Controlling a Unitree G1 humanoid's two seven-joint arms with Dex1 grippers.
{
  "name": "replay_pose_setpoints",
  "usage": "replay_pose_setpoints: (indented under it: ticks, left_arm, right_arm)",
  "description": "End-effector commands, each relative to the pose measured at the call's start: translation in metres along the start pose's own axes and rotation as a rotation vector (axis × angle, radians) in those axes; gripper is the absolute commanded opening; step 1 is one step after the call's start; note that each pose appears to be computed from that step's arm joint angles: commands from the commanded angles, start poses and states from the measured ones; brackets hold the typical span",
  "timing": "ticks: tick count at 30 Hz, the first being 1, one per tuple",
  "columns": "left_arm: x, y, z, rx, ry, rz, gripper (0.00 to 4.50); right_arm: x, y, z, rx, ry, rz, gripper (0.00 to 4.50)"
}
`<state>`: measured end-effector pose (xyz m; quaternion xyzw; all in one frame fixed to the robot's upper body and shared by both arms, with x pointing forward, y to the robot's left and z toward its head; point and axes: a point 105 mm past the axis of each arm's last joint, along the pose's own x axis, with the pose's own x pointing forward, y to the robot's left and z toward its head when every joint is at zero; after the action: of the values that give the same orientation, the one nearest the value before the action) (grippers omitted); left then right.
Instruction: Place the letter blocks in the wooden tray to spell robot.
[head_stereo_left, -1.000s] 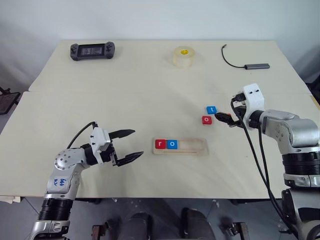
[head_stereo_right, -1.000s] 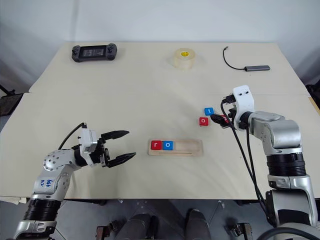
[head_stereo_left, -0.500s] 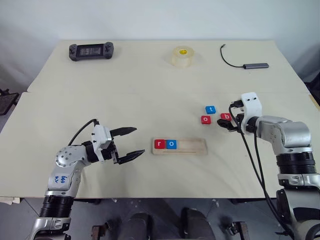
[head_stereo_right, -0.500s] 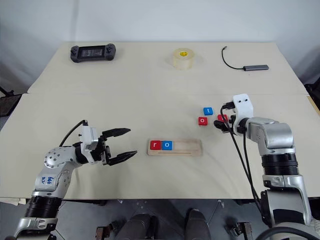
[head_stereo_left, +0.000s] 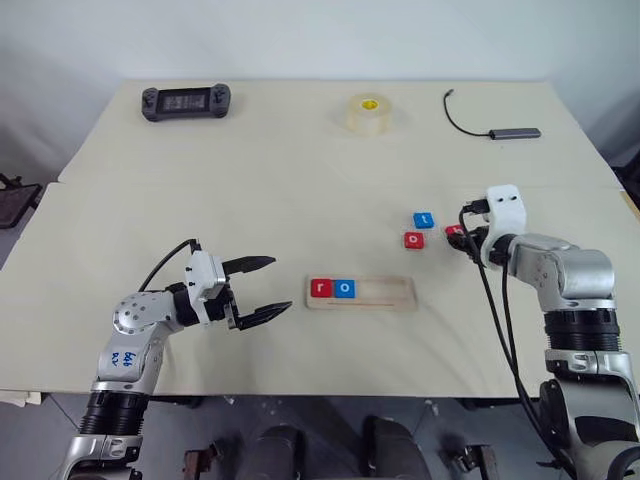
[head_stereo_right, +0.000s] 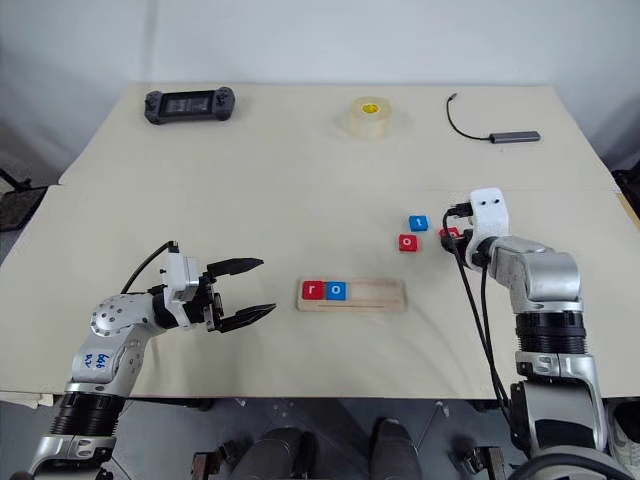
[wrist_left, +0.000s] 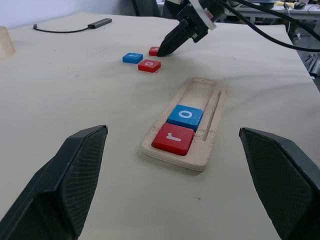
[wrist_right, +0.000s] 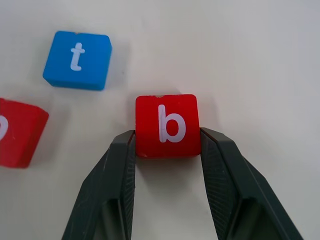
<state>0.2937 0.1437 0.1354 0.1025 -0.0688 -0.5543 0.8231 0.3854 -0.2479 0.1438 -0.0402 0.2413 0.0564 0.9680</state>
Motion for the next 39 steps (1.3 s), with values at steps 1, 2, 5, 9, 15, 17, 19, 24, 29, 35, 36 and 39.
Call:
replay_pose_setpoints:
  ticks: [1, 2, 5, 9, 15, 17, 19, 24, 29, 35, 36, 39]
  left_arm:
    - [0.004, -0.001, 0.006, 0.025, -0.021, -0.028, 4.50]
    - [0.006, -0.001, 0.006, 0.022, -0.022, -0.037, 4.50]
    - [0.009, -0.002, 0.005, 0.014, -0.025, -0.055, 4.50]
    - [0.012, -0.002, 0.002, 0.003, -0.024, -0.082, 4.50]
    - [0.016, 0.000, 0.002, 0.004, -0.024, -0.106, 4.50]
    - [0.015, 0.001, 0.002, 0.008, -0.023, -0.104, 4.50]
    - [0.014, 0.002, 0.003, 0.013, -0.023, -0.097, 4.50]
    - [0.011, 0.000, 0.004, 0.018, -0.023, -0.090, 4.50]
    - [0.010, -0.006, 0.008, 0.009, -0.037, -0.115, 4.50]
    - [0.012, -0.014, 0.018, 0.038, -0.072, -0.161, 4.50]
    - [0.012, -0.014, 0.019, 0.042, -0.075, -0.162, 4.50]
    - [0.013, -0.016, 0.021, 0.059, -0.075, -0.170, 4.50]
  right_arm:
    - [-0.031, -0.008, 0.010, 0.006, -0.042, -0.041, 1.46]
    - [-0.040, -0.005, 0.005, 0.013, -0.032, -0.040, 1.46]
    - [-0.059, 0.006, -0.011, 0.032, 0.001, -0.031, 1.46]
    - [-0.072, 0.019, -0.038, 0.093, 0.043, -0.034, 1.46]
    - [-0.076, 0.034, -0.067, 0.163, 0.085, -0.034, 1.46]
    - [-0.077, 0.035, -0.066, 0.155, 0.085, -0.020, 2.20]
    - [-0.078, 0.033, -0.065, 0.123, 0.095, 0.008, 2.76]
    - [-0.087, 0.023, -0.050, -0.126, 0.085, 0.199, 4.45]
    - [-0.091, 0.016, -0.042, -0.463, 0.038, 0.460, 4.45]
    - [-0.076, 0.001, -0.039, -0.721, -0.034, 0.670, 4.45]
    - [-0.074, 0.001, -0.040, -0.745, -0.033, 0.694, 4.45]
    - [-0.055, -0.010, -0.045, -0.791, 0.032, 0.708, 4.45]
